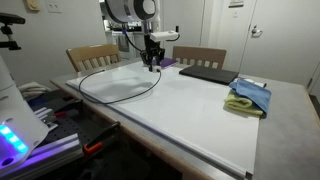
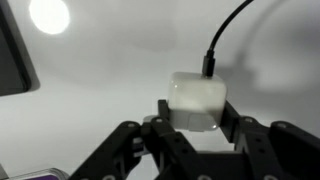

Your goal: Wind the black charging cable

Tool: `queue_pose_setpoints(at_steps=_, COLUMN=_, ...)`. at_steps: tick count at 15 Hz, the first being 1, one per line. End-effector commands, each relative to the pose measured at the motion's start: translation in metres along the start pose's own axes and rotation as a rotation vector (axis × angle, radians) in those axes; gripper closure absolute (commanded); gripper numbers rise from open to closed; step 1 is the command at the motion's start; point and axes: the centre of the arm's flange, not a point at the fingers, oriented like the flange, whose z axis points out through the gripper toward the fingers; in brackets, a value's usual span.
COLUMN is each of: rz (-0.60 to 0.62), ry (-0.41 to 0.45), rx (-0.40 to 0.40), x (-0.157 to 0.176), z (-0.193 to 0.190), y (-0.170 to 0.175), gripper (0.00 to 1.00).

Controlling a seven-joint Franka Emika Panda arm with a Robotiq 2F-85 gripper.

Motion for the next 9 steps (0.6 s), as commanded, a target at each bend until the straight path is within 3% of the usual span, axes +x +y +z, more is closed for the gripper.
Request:
queue_pose_setpoints(at_steps=1, rz=-0.161, ry=-0.011, rx=0.014, x=0.045, z=0.011, y=0.028, gripper=0.73)
queue_pose_setpoints(at_steps=5, rz=-0.356, ry=0.002, rx=0.041, x=0.091, z=0.029, y=0.030, gripper=0.73)
queue_pose_setpoints(at_steps=9, rz=-0.551, ry=0.002, rx=0.115, x=0.110, z=0.042, y=0.009, gripper=0.73)
